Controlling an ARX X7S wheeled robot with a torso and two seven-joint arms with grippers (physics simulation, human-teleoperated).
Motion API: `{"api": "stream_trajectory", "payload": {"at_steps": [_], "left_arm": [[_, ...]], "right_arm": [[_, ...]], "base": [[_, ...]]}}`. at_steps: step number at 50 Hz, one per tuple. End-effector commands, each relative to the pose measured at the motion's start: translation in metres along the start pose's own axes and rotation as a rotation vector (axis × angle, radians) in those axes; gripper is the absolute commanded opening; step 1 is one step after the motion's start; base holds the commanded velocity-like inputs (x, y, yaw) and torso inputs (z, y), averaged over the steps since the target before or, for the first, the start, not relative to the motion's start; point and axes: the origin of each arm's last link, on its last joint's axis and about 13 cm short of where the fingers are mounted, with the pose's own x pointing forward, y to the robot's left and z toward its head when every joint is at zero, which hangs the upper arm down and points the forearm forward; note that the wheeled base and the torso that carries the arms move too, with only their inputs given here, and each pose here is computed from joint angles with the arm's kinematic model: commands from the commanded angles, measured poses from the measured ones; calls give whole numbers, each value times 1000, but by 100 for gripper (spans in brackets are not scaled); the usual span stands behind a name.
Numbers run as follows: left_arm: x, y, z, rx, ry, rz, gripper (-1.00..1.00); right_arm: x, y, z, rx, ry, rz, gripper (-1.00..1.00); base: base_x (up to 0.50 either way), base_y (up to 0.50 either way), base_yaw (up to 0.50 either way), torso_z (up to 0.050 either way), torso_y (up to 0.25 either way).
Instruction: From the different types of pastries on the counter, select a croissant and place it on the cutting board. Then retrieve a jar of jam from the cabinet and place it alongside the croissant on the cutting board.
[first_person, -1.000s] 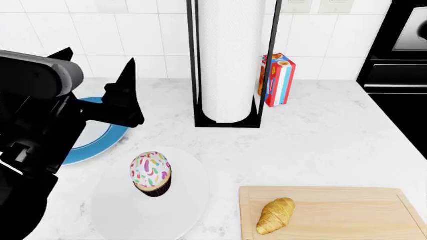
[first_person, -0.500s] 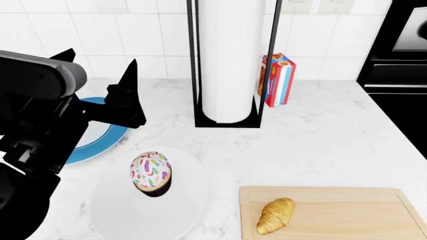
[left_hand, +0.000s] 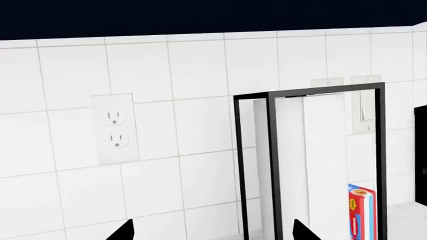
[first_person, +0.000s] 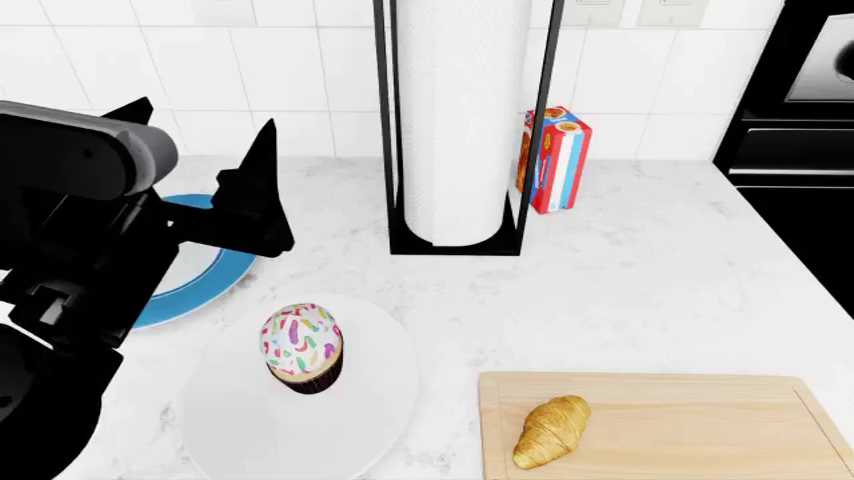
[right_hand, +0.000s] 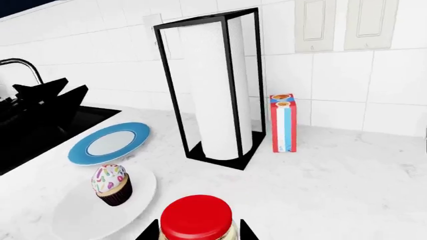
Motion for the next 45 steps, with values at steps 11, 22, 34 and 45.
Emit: {"api": "stream_trajectory", "payload": {"at_steps": [11, 22, 34, 45], "left_arm": [[0, 0, 2, 0, -2, 0, 100], [0, -1, 1, 0, 0, -3, 100], [0, -1, 0, -1, 1, -5, 100], [1, -1, -2, -2, 2, -3, 100]], "right_arm": [[-12, 7, -11, -15, 36, 47, -100], [-12, 10, -24, 1, 57, 68, -100], [-2, 7, -43, 36, 70, 68, -100], [12, 4, -59, 61, 85, 64, -100]], "base": [[0, 0, 0, 1, 0], [0, 0, 0, 0, 1], [0, 0, 0, 0, 0], [0, 0, 0, 0, 0]]}}
